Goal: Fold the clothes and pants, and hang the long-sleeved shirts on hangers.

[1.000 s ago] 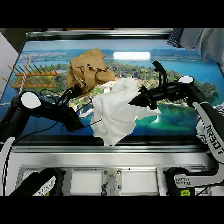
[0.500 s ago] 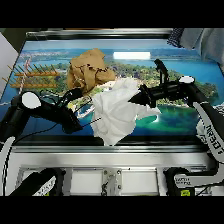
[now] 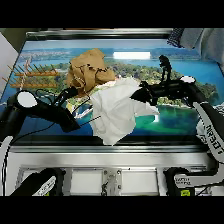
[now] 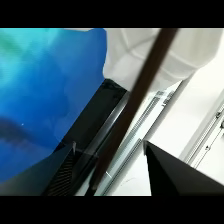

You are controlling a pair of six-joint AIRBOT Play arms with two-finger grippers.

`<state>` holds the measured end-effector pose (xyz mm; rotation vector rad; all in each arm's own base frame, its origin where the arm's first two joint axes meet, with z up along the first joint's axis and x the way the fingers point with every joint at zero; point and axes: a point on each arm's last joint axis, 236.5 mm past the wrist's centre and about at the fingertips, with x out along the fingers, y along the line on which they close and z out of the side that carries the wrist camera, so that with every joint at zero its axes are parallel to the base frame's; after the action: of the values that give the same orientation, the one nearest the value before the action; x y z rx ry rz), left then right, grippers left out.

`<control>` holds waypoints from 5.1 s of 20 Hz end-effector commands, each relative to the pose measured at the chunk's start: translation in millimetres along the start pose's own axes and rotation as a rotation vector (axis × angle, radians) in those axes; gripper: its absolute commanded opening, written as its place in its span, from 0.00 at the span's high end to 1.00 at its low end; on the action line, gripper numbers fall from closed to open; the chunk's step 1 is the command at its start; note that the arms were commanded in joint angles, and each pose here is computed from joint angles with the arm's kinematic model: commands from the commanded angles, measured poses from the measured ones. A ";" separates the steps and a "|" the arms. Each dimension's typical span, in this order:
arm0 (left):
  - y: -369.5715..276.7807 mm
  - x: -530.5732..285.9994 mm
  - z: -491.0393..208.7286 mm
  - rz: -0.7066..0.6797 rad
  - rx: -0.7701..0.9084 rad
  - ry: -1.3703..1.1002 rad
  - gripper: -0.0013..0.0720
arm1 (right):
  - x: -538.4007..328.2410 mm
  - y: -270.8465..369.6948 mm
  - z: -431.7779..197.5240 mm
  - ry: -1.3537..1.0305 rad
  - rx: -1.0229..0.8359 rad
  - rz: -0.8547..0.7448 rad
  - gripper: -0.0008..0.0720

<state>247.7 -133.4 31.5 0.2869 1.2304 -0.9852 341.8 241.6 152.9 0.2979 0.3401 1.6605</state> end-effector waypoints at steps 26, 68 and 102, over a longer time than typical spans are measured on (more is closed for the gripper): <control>39.4 -46.2 -3.5 0.088 -0.213 -0.185 0.03 | -1.0 -14.9 10.7 -0.044 -0.003 -0.063 0.98; -0.3 39.1 112.1 0.121 -0.677 -0.341 0.82 | -85.2 45.3 65.6 -0.220 -0.162 -0.459 0.97; 79.7 -30.3 82.9 0.224 -0.845 -0.486 0.96 | -81.5 70.6 99.5 -0.372 -0.132 -0.367 0.97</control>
<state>357.7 -143.2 64.0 -0.4438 1.0368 -0.2845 326.5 154.7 282.5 0.4368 -0.0402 1.2250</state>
